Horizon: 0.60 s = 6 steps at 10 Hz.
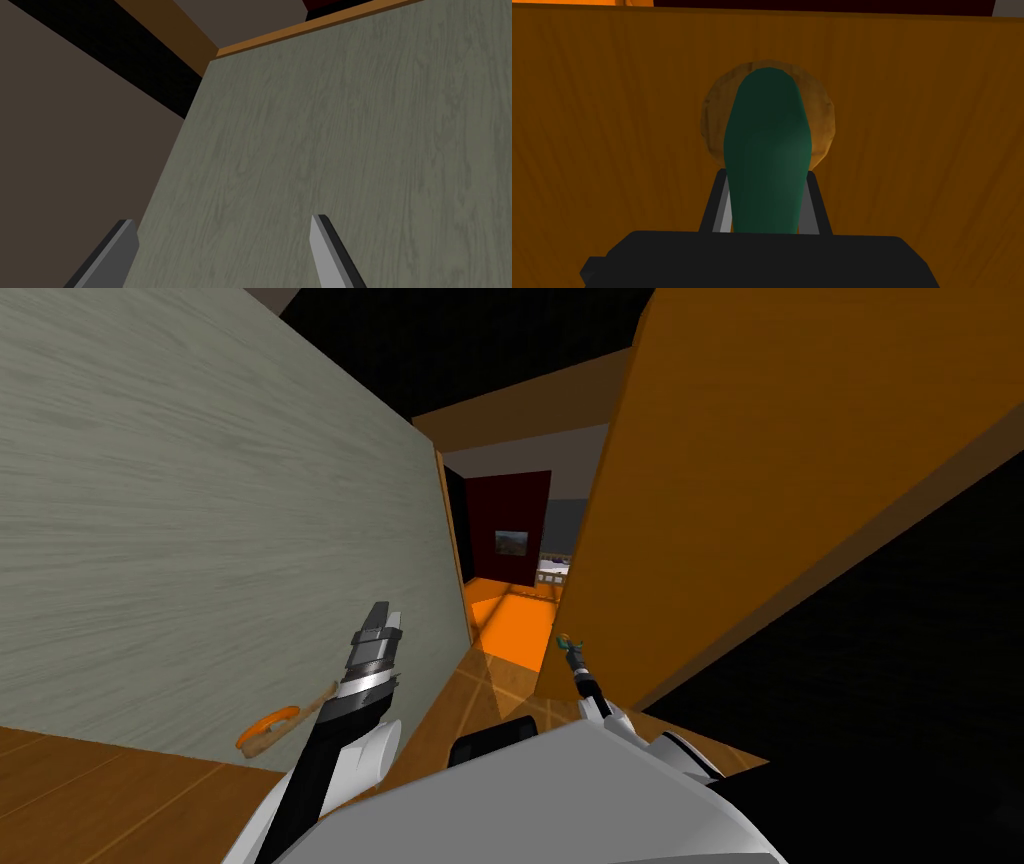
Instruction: Pull the door open
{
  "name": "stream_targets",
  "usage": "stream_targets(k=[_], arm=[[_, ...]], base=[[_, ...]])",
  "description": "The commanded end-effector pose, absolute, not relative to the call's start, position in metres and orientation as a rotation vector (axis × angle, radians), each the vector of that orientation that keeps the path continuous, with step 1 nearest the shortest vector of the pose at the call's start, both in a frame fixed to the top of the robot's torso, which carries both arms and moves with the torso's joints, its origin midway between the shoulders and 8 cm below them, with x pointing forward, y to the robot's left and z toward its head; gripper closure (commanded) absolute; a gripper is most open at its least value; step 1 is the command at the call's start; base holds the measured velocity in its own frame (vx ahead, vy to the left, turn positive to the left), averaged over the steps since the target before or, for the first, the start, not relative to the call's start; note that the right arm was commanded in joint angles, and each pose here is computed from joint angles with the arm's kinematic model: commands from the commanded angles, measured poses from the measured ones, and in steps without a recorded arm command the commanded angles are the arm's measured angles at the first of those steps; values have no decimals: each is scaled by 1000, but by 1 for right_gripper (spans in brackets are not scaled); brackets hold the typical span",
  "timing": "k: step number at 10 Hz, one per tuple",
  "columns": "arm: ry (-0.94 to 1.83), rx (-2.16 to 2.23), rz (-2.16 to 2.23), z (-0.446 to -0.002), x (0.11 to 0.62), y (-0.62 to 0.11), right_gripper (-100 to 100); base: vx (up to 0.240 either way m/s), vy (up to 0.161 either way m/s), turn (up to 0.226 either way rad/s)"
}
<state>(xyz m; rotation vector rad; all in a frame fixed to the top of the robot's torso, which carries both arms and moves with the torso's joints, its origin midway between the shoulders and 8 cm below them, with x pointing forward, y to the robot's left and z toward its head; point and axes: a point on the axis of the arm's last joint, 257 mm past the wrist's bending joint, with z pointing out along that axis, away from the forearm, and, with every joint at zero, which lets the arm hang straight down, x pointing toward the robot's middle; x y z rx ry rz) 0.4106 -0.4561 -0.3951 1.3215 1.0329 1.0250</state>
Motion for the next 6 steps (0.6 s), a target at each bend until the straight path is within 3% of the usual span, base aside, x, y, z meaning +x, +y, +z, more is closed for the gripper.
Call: stream_targets(k=[1, 6], arm=[[1045, 1308, 1044, -393, 409, -454, 100], [1094, 1277, 1094, -392, 401, -447, 100]], base=[[-226, -21, 116], [-207, -32, 88]])
